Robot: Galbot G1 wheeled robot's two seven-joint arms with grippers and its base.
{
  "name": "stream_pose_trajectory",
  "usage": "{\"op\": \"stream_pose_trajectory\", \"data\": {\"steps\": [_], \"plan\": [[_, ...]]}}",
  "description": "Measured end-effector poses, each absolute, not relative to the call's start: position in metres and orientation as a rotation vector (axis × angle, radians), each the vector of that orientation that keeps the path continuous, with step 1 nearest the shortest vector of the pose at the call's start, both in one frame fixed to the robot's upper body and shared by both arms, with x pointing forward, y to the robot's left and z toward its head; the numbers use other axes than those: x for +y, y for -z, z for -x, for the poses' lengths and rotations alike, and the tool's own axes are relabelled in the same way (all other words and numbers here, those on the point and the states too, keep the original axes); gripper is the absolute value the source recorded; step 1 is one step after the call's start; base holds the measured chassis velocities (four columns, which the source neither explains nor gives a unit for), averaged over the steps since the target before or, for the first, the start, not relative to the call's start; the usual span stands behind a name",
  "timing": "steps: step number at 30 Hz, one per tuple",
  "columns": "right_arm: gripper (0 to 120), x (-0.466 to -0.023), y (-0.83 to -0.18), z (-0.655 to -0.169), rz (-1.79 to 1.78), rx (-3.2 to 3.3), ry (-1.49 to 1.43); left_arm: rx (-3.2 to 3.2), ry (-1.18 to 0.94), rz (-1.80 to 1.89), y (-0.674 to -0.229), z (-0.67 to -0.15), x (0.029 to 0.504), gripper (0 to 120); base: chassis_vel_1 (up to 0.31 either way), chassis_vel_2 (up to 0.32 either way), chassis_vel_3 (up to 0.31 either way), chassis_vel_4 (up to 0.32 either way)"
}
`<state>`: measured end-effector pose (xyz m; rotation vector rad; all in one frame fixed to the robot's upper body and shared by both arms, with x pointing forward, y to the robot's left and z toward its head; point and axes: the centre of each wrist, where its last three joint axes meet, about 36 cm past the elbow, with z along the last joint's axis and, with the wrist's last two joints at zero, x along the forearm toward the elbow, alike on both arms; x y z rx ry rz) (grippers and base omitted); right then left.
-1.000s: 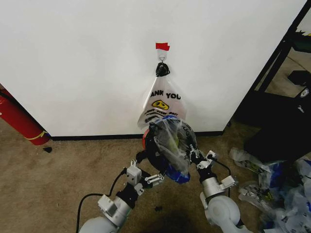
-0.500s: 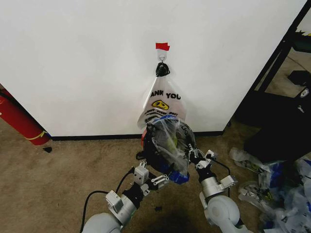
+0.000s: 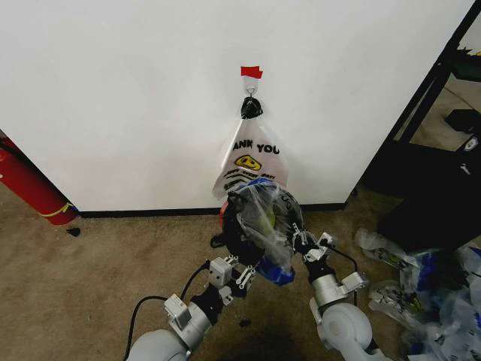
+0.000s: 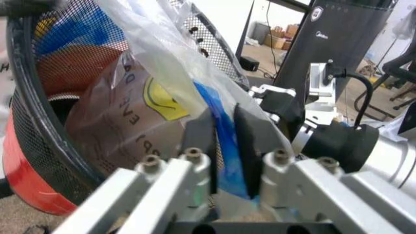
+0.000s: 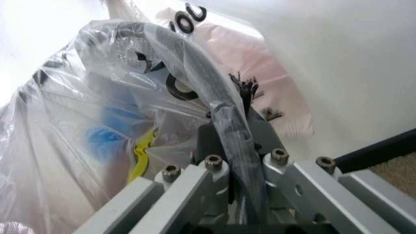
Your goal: Pick up the garbage bag from the wall and place it over the trash bin.
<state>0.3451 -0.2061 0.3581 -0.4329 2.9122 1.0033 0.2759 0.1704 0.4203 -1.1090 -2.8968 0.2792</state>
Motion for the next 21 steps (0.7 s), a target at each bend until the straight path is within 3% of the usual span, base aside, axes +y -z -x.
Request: {"op": "stream_pose_trajectory", "data": {"steps": [2, 21], "plan": [[0, -0.206, -0.359, -0.346, 0.427, 2.911, -1.003, -2.904, -0.28, 1.103, -0.421, -0.275, 0.172, 0, 0.0, 0.0, 0.0, 0.0], [0, -0.218, -0.378, -0.34, 0.272, 2.951, -1.221, -2.923, -0.203, 0.855, -0.393, -0.261, 0.187, 0, 0.0, 0.0, 0.0, 0.0]]}}
